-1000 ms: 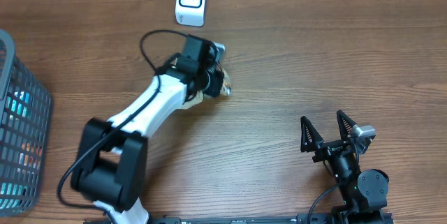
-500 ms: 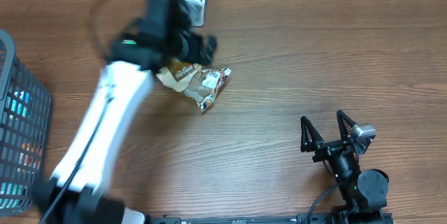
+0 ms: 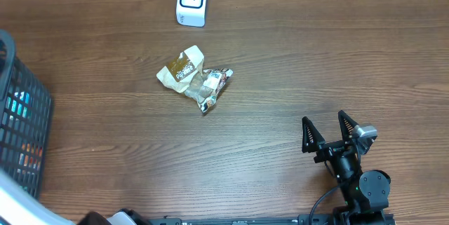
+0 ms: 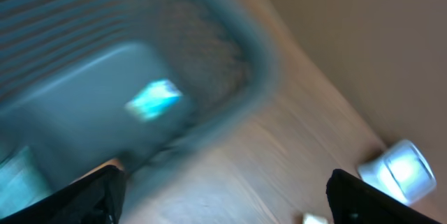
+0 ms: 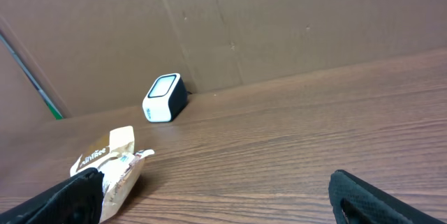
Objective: Scan the item barcode
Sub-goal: 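Reach the left gripper back into the basket and grasp a mint tin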
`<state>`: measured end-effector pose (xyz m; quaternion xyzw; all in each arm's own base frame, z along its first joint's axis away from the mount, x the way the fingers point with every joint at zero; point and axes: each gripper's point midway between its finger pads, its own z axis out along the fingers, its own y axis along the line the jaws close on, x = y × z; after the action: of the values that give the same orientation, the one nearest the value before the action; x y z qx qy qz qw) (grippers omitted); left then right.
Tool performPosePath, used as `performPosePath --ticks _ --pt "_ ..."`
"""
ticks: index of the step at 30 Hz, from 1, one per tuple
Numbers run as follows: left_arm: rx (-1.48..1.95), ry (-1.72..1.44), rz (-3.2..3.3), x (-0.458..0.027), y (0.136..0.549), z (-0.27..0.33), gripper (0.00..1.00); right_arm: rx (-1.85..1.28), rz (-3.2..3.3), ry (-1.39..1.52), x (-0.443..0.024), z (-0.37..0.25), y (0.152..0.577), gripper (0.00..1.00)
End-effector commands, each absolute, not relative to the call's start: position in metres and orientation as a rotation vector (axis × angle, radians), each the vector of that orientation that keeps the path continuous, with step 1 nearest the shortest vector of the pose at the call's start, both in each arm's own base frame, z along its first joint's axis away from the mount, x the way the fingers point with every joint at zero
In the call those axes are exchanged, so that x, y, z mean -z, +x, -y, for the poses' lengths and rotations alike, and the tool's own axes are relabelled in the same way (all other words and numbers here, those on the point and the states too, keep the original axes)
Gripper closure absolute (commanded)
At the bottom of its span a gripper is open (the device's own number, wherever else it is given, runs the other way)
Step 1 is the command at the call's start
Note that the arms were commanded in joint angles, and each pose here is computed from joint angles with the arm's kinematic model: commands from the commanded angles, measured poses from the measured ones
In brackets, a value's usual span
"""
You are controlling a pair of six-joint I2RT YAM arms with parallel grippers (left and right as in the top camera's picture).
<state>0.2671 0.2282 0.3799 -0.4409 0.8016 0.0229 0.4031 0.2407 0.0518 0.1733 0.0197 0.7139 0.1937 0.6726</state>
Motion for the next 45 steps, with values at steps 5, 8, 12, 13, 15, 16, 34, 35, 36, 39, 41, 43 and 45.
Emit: performPosePath --ticks 5,8,12,13,15,16,34,35,36,39,41,43,45 --pt "-0.152 -1.516 -2.037 -0.292 0.227 -0.315 0.09 -0.424 -1.602 0.055 -0.172 -0.049 0.241 0.00" --pt "-0.202 -1.456 -2.125 -0.268 0.233 -0.330 0.08 -0.425 -1.602 0.055 -0.172 -0.049 0.241 0.00" --pt "-0.255 -1.355 -2.182 -0.237 0.250 -0.357 0.07 -0.425 -1.602 0.055 -0.172 -0.049 0.241 0.00" --pt "-0.266 -1.318 -2.207 -0.226 0.254 -0.362 0.07 -0.425 -1.602 0.055 -0.172 -0.049 0.241 0.00" --pt "-0.280 -1.244 -2.269 -0.198 0.265 -0.369 0.11 -0.425 -1.602 0.055 -0.172 -0.049 0.241 0.00" --pt "-0.281 -1.223 -2.286 -0.185 0.271 -0.373 0.12 -0.425 -1.602 0.055 -0.172 -0.049 0.241 0.00" --pt "-0.151 -0.799 -2.600 -0.009 0.367 -0.352 0.35 -0.425 -1.602 0.055 -0.172 -0.049 0.241 0.00" --pt "-0.144 -0.796 -2.611 -0.005 0.368 -0.349 0.48 -0.425 -1.602 0.055 -0.172 -0.049 0.241 0.00" --pt "-0.143 -0.796 -2.613 -0.005 0.368 -0.348 0.52 -0.425 -1.602 0.055 -0.172 -0.049 0.241 0.00" --pt "-0.147 -0.820 -2.605 -0.011 0.367 -0.349 0.77 -0.425 -1.602 0.055 -0.172 -0.049 0.241 0.00" --pt "-0.154 -0.841 -2.596 -0.024 0.365 -0.352 0.87 -0.425 -1.602 0.055 -0.172 -0.049 0.241 0.00" --pt "-0.178 -0.851 -2.580 -0.043 0.365 -0.356 0.92 -0.425 -1.602 0.055 -0.172 -0.049 0.241 0.00" --pt "-0.220 -0.872 -2.543 -0.073 0.366 -0.362 0.96 -0.425 -1.602 0.055 -0.172 -0.049 0.241 0.00"
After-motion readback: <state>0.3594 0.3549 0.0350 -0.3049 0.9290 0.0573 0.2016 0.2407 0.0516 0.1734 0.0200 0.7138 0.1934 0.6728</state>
